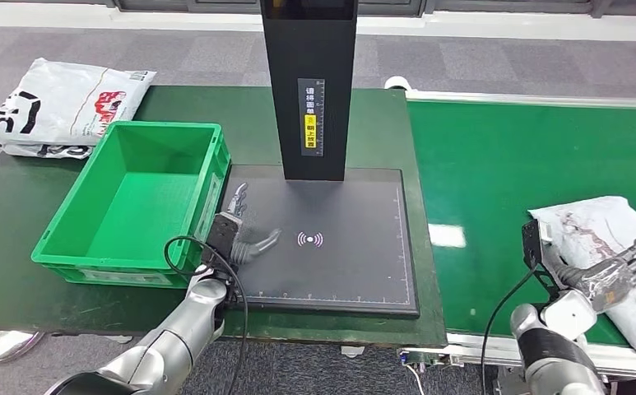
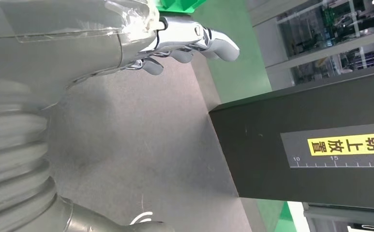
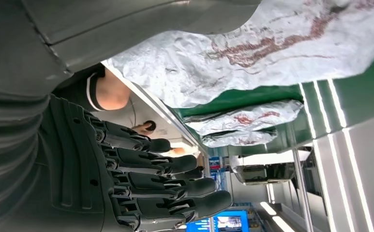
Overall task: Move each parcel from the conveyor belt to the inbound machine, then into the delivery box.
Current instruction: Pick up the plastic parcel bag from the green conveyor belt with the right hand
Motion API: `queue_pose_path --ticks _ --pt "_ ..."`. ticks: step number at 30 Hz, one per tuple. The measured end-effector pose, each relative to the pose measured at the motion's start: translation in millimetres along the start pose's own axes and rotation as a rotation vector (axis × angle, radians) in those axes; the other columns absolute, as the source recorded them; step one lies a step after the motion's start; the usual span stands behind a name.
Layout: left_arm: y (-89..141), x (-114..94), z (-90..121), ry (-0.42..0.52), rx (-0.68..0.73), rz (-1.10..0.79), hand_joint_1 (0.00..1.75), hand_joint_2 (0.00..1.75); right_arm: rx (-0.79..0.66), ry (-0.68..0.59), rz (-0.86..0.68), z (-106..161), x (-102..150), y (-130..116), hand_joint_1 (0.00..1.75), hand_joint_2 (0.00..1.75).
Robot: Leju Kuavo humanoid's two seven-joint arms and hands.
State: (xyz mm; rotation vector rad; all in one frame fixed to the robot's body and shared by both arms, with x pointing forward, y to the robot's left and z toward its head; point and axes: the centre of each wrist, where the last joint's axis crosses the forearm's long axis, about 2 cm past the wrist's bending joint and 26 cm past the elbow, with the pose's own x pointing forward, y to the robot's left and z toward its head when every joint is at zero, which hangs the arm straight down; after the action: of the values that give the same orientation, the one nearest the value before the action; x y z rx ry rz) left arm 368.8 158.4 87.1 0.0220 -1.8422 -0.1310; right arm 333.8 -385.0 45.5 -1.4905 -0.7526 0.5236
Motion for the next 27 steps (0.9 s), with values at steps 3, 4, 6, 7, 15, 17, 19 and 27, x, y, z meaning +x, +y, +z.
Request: queue_pose_path --ticks 3,4,6,7,15,17,19,27 --pt "0.0 1.2 -1.0 -0.002 0.000 -0.004 0.00 1.75 0.015 -0.009 0.033 0.2 -1.5 3.0 0.00 1.75" --pt "0.0 1.4 -1.3 -0.003 0.000 -0.005 0.00 1.75 0.018 -0.013 0.039 0.3 -2.1 3.6 0.00 1.75" --pt "0.0 1.8 -1.6 -0.005 0.001 -0.005 0.00 1.75 0.024 -0.018 0.049 0.6 -3.4 4.9 0.00 1.75" --pt "0.0 2.0 -1.8 -0.006 0.001 -0.006 0.00 1.75 0.026 -0.021 0.054 0.8 -4.0 5.4 0.00 1.75" --pt "-0.1 2.2 -2.0 -0.006 0.003 -0.008 0.00 1.75 0.039 -0.020 0.071 0.6 -5.6 7.1 0.00 1.75" --pt "0.0 2.1 -1.6 -0.004 0.006 -0.011 0.00 1.75 0.048 -0.003 0.077 0.9 -6.1 8.0 0.00 1.75" --pt "0.1 1.4 -0.3 0.001 0.010 -0.013 0.00 1.75 0.068 0.013 0.093 2.3 -6.5 9.9 0.00 1.75" --pt "2.2 -2.8 5.9 0.013 0.027 -0.013 0.00 1.75 0.138 0.052 0.167 9.1 -6.5 16.8 0.00 1.75"
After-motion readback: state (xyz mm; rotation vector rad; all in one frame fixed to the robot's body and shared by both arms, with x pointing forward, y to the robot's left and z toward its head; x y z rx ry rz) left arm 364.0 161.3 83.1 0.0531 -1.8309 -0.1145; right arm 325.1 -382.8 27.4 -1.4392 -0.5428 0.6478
